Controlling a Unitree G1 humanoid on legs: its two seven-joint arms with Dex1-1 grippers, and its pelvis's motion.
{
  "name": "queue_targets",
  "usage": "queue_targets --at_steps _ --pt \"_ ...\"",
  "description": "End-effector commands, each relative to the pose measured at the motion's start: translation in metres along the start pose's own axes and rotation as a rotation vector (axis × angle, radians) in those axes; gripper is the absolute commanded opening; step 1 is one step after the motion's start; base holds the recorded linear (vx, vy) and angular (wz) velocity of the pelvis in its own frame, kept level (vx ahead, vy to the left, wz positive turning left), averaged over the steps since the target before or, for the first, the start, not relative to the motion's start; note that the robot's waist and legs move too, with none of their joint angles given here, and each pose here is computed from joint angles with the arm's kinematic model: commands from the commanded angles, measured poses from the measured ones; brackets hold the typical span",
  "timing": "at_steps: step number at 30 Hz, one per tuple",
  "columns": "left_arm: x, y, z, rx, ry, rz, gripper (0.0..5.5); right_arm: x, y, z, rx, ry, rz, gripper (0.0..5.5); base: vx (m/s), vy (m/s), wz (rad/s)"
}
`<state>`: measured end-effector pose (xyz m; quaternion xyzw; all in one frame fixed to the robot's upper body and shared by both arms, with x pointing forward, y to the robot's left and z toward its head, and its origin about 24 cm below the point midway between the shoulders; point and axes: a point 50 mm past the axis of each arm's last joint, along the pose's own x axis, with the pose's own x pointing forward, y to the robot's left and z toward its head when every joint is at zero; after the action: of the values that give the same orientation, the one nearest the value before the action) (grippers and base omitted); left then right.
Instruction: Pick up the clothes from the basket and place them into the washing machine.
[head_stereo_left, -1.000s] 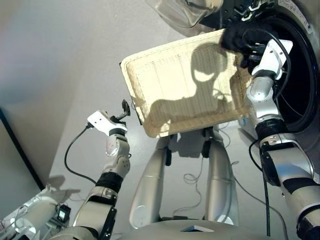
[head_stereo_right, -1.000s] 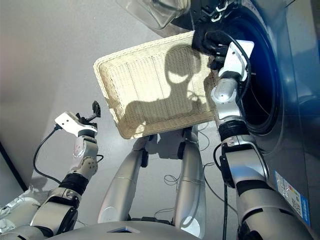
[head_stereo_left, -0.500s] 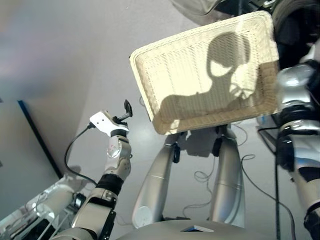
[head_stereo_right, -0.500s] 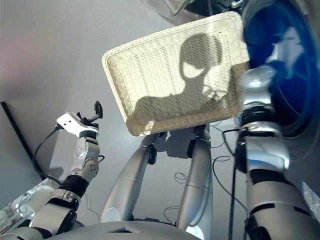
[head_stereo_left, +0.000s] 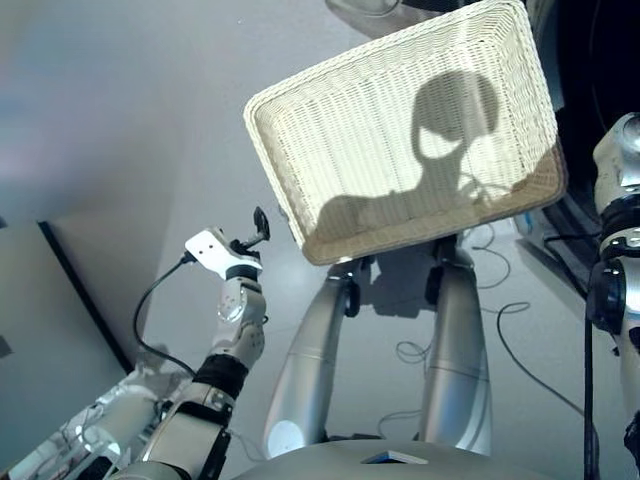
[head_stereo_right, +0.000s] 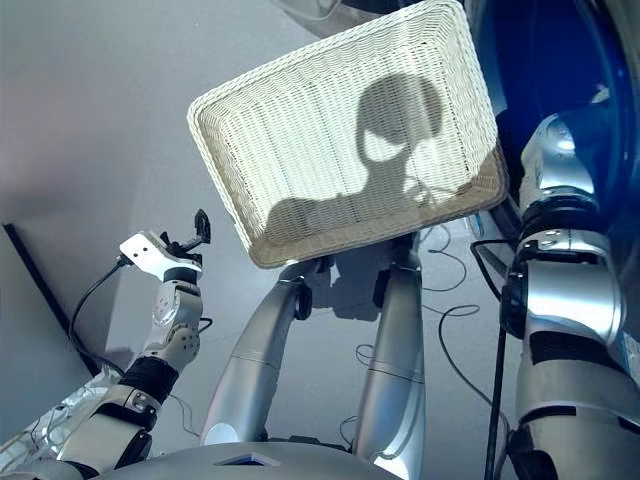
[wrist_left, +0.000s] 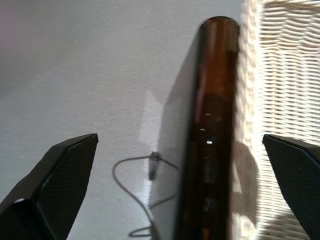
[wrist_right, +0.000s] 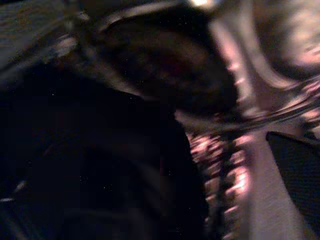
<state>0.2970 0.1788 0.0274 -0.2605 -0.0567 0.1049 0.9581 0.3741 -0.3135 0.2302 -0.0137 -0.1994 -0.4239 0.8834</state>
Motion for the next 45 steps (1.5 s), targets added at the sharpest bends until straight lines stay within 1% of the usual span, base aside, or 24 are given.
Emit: queue_targets --at_steps 1,3,7,11,17,22,26,28,31,38,41,45 --pt "-0.003 0.033 0.016 -0.002 -0.061 0.081 5.5 -0.014 0.016 -0.008 0.057 -0.019 0.206 5.5 0.062 -0.066 -0.094" --pt "-0.002 0.035 0.014 -0.024 -0.047 0.081 5.5 -0.031 0.031 -0.021 0.036 0.016 0.334 5.5 -0.066 -0.011 -0.018" --pt "0.001 0.04 0.01 -0.02 -0.024 0.087 5.5 -0.049 0.044 -0.042 0.046 0.106 0.471 5.5 -0.081 -0.013 0.026" --pt "-0.001 0.044 0.002 0.036 0.024 0.078 5.5 -0.073 0.054 -0.064 0.023 0.184 0.606 5.5 0.0 0.0 0.0" --pt "-0.014 0.06 -0.024 0.154 0.154 0.122 5.5 -0.112 0.046 -0.107 0.002 0.331 0.659 5.5 0.0 0.0 0.0" --pt "-0.032 0.072 -0.048 0.269 0.288 0.135 5.5 -0.159 0.023 -0.153 -0.057 0.499 0.689 5.5 0.0 0.0 0.0" --pt "-0.053 0.086 -0.066 0.42 0.414 0.135 5.5 -0.207 -0.008 -0.19 -0.179 0.647 0.749 5.5 0.0 0.0 0.0" --pt "-0.062 0.094 -0.071 0.437 0.455 0.158 5.5 -0.228 -0.02 -0.202 -0.204 0.71 0.762 5.5 0.025 0.012 -0.009" --pt "-0.076 0.102 -0.079 0.471 0.518 0.152 5.5 -0.258 -0.048 -0.218 -0.252 0.812 0.787 5.5 0.0 0.0 0.0" --pt "-0.115 0.122 -0.094 0.552 0.678 0.155 5.5 -0.309 -0.115 -0.24 -0.407 1.02 0.816 5.5 0.008 0.003 -0.004" --pt "-0.128 0.126 -0.1 0.571 0.74 0.148 5.5 -0.323 -0.134 -0.244 -0.442 1.089 0.812 5.5 0.0 0.0 0.0" --pt "-0.143 0.13 -0.105 0.578 0.796 0.136 5.5 -0.332 -0.151 -0.246 -0.442 1.145 0.772 5.5 0.0 0.0 0.0"
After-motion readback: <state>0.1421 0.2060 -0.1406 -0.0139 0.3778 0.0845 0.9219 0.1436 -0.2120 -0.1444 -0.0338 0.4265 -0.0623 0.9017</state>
